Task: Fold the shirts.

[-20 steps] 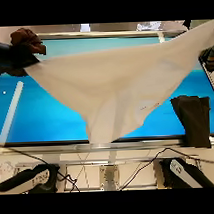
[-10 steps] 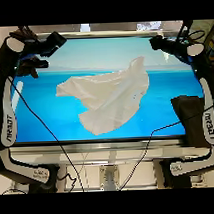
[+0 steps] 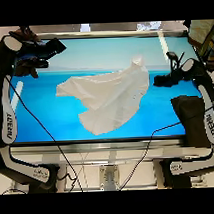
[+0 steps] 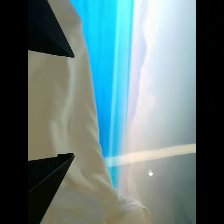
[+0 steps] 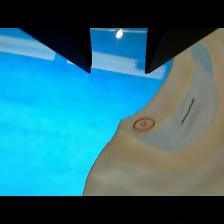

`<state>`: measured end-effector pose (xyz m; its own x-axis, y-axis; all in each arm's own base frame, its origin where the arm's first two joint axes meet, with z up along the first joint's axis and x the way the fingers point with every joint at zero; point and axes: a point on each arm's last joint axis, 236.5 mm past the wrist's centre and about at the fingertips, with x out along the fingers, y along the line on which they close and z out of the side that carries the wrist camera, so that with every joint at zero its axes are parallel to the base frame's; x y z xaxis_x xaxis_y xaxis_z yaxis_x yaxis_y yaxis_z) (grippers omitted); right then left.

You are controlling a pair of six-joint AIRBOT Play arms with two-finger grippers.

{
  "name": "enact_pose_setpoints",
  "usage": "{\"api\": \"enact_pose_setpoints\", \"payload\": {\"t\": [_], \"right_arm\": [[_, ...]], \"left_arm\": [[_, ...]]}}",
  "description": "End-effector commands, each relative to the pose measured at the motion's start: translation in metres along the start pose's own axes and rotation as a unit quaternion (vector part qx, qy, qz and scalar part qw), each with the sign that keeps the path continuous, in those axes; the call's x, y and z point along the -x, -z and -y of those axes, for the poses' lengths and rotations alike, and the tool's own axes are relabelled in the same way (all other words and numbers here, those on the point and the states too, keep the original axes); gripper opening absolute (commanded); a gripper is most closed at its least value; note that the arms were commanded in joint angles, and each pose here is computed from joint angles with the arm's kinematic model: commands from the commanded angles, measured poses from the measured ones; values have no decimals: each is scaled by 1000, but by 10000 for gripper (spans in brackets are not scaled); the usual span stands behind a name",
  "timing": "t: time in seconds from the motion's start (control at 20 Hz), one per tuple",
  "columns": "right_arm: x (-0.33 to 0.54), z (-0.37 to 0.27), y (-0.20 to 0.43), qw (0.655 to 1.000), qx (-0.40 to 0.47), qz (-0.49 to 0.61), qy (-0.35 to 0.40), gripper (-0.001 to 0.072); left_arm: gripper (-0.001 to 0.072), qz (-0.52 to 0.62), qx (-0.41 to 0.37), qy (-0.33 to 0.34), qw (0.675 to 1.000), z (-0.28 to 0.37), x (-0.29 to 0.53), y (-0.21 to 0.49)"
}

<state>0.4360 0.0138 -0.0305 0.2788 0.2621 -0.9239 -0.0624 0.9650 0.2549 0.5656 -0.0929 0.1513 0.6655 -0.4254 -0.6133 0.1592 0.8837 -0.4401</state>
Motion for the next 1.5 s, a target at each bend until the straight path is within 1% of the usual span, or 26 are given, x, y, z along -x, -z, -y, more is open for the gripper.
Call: {"api": "enact_pose_setpoints", "payload": {"t": [0.0,0.1,0.2,0.4,0.5,0.6,0.8,0.95,1.05,1.15,1.2,1.25,1.35,1.45], "right_arm": [[-18,-37,72,993,-56,-59,-86,370],[-30,-56,97,985,-95,-68,-128,371],[-43,-72,114,974,-132,-72,-168,372],[-58,-90,133,955,-195,-66,-214,372],[-67,-101,135,951,-209,-54,-221,372],[-78,-114,134,954,-208,-38,-212,372],[-92,-137,112,959,-209,19,-193,371],[-91,-147,114,955,-214,12,-205,362],[-89,-149,114,954,-213,11,-210,29],[-82,-150,108,955,-207,24,-210,27],[-76,-149,103,956,-202,37,-210,26],[-68,-147,97,956,-197,50,-210,26],[-42,-130,80,953,-201,85,-212,26],[-5,-96,62,946,-216,130,-204,25]], "left_arm": [[691,-84,-37,-35,995,-19,4,39],[691,-114,-44,-50,991,-26,8,52],[691,-124,-44,-49,990,-26,9,57],[691,-133,-56,-45,988,-25,10,61],[690,-136,-56,-45,988,-25,10,62],[691,-138,-59,-44,988,-24,10,63],[691,-145,-63,-44,987,-25,11,66],[691,-158,-77,-58,983,-33,14,71],[691,-173,-91,-95,976,-51,18,76],[691,-200,-104,-148,963,-80,25,87],[690,-221,-93,-180,954,-99,28,99],[691,-244,-74,-199,946,-113,27,115],[691,-297,-47,-197,933,-132,17,159],[691,-327,-32,-196,924,-146,7,189]]}}
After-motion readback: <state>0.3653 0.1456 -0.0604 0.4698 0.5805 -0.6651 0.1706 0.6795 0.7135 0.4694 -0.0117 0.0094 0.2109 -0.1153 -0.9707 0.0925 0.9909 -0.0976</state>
